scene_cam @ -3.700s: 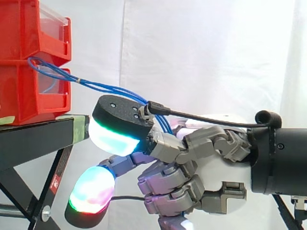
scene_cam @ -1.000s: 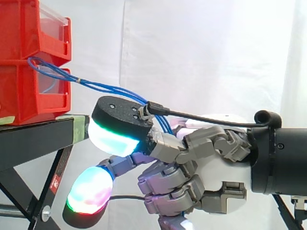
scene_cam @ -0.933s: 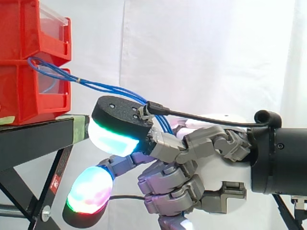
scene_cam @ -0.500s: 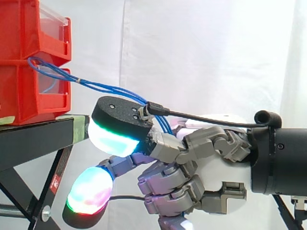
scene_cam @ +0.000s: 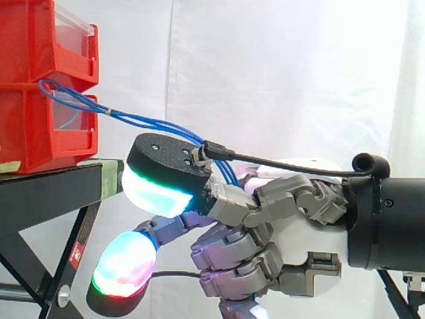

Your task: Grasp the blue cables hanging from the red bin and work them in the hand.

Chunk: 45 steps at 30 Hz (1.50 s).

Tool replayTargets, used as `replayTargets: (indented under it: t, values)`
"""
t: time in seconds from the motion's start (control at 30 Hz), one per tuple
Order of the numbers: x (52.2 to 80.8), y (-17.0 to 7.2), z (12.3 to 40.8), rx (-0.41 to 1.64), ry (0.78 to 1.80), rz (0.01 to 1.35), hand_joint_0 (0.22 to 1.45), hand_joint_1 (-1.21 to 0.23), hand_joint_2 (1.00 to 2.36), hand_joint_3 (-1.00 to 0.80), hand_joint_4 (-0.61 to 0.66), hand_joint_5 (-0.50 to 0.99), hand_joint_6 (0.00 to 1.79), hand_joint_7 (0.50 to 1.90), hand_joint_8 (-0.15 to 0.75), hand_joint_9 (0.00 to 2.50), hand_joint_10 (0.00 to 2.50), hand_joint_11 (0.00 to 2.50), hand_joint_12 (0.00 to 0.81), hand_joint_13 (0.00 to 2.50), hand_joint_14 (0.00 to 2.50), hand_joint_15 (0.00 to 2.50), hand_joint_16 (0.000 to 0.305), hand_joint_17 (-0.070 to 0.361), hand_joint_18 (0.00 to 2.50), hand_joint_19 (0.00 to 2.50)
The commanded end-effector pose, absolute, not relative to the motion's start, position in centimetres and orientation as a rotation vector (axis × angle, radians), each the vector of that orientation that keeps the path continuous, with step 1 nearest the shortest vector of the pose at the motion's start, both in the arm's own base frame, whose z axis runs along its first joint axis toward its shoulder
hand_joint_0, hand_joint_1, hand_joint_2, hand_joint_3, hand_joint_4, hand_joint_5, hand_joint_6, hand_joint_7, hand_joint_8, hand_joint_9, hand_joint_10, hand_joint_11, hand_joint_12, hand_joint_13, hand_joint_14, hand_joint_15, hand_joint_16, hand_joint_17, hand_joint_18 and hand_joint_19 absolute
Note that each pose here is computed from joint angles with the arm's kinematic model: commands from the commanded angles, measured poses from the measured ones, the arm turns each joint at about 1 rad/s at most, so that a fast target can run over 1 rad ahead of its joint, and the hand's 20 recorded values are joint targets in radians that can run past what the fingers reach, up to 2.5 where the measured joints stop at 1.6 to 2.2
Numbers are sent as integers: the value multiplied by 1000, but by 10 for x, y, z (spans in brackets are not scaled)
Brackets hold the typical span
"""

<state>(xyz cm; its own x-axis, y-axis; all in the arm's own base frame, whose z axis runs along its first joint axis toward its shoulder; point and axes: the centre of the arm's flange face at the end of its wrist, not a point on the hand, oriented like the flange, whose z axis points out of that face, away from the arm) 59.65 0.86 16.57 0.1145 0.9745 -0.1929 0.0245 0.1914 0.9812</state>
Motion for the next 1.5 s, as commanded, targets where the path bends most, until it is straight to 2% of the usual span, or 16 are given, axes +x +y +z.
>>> replayTargets:
  t: [0.0, 0.37, 0.7, 0.87, 1.47]
  values:
    - [597, 8, 165, 1129, 1219, 975, 807, -560, 1006, -870, 264, 72, 459, 1246, 577, 1926, 2500, 2500, 723, 2079, 2500, 2087, 213, 160, 2500, 736]
    - [595, 9, 164, 1132, 1231, 968, 808, -559, 1006, -878, 258, 62, 477, 1244, 577, 1926, 2500, 2500, 723, 2079, 2500, 2087, 213, 160, 2500, 736]
    - [586, 7, 158, 1179, 1308, 925, 808, -558, 1005, -876, 252, 55, 484, 1241, 577, 1926, 2500, 2500, 723, 2079, 2500, 2087, 213, 160, 2500, 736]
    - [590, 9, 174, 1187, 1322, 938, 807, -557, 1005, -878, 248, 48, 503, 1235, 577, 1926, 2500, 2500, 723, 2079, 2500, 2087, 213, 160, 2500, 736]
    - [585, 0, 218, 1169, 1263, 961, 803, -556, 1005, -894, 234, 27, 555, 1210, 577, 1926, 2500, 2500, 723, 2079, 2500, 2087, 213, 160, 2500, 736]
